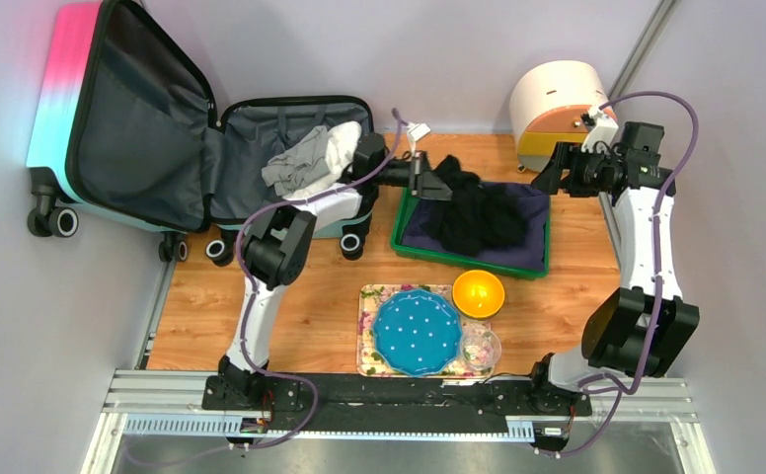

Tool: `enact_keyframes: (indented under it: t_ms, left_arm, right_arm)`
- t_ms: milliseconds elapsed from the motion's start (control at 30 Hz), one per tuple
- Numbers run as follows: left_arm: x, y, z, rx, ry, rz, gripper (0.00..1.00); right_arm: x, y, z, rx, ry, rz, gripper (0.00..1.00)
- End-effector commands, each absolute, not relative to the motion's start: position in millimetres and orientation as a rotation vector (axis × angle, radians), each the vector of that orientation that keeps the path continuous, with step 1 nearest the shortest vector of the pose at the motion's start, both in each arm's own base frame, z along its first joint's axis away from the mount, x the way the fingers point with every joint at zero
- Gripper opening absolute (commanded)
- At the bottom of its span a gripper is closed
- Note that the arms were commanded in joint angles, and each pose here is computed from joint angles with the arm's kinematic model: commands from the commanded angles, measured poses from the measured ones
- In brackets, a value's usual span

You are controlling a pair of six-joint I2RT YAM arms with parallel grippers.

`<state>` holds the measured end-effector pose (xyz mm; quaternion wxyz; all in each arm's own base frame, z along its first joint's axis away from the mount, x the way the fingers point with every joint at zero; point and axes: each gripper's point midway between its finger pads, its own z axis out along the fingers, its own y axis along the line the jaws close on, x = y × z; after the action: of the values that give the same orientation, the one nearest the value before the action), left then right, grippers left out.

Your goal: Open, take out, and arrange the luggage

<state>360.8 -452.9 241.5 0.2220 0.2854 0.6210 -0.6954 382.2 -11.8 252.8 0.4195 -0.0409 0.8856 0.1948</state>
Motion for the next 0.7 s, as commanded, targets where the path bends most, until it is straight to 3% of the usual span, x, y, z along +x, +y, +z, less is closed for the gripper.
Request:
enact_keyframes:
  t_ms: [0,33,67,100,300,467,667]
  left_arm:
    - [396,-392,180,0.645,1.957,-1.833,0.49]
    - [402,-386,168,0.619,2.012,-1.770,0.68]
    - [415,-375,150,0.597,2.087,-1.636,0.77]
    - [421,-371,145,0.595,2.120,-1.561,0.79]
    - [439,-347,163,0.650,2.136,-1.311,0.81]
    - [422,-326,189,0.829,2.046,-1.138,0.81]
    - [414,-305,191,1.073,1.926,-0.916,0.79]
  right_arm:
    - [380,1,237,-0.110,2.247,0.585,0.75]
    - [382,4,235,-0.113,2.249,0.595,0.75]
    - [385,5,232,-0.116,2.255,0.598,0.75]
    - [386,9,231,-0.130,2.255,0.601,0.75]
    - [381,19,226,-0.211,2.258,0.657,0.72]
    - [370,40,215,-0.350,2.273,0.697,0.64]
    - [356,83,182,-0.580,2.352,0.671,0.68]
